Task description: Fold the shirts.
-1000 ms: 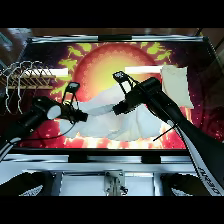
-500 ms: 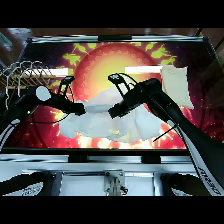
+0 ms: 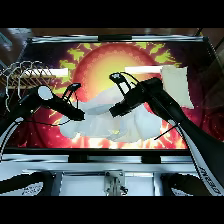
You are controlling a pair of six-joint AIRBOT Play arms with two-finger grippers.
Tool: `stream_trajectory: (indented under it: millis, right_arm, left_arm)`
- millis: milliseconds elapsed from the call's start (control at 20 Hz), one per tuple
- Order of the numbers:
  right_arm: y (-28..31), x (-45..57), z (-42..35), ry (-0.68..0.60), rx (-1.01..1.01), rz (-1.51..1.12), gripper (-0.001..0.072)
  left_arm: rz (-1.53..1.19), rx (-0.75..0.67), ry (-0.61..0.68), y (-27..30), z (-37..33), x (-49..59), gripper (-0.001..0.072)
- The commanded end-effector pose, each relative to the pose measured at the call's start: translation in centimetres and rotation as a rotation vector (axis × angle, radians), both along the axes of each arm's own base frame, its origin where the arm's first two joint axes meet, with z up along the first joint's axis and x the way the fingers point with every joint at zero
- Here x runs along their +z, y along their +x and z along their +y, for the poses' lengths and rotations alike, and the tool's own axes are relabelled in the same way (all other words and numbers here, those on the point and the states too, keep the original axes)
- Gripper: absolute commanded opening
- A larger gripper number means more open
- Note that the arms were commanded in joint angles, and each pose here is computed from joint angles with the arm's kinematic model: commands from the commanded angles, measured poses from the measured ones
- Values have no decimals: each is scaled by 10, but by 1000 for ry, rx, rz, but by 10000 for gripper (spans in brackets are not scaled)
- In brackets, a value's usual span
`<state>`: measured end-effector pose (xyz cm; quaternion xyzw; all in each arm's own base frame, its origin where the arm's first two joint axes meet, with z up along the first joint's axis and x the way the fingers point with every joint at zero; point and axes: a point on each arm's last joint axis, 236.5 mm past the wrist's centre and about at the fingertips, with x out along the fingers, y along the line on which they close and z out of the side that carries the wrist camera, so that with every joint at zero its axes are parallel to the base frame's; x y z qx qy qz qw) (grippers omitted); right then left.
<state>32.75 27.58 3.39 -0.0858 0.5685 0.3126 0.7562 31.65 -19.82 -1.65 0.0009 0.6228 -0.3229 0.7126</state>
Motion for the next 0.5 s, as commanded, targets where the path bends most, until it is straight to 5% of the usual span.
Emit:
stream_trajectory:
  millis: [0, 200, 450]
  right_arm:
    - [7, -1, -17, -15, -34, 13, 52]
    - [19, 17, -36, 16, -32, -33, 52]
    - [-7, 69, -17, 223, 136, -57, 51]
  left_arm:
    - [-7, -85, -5, -7, -1, -2, 44]
    - [6, -208, -101, -20, -16, 28, 42]
    - [55, -357, -632, -49, -60, 161, 42]
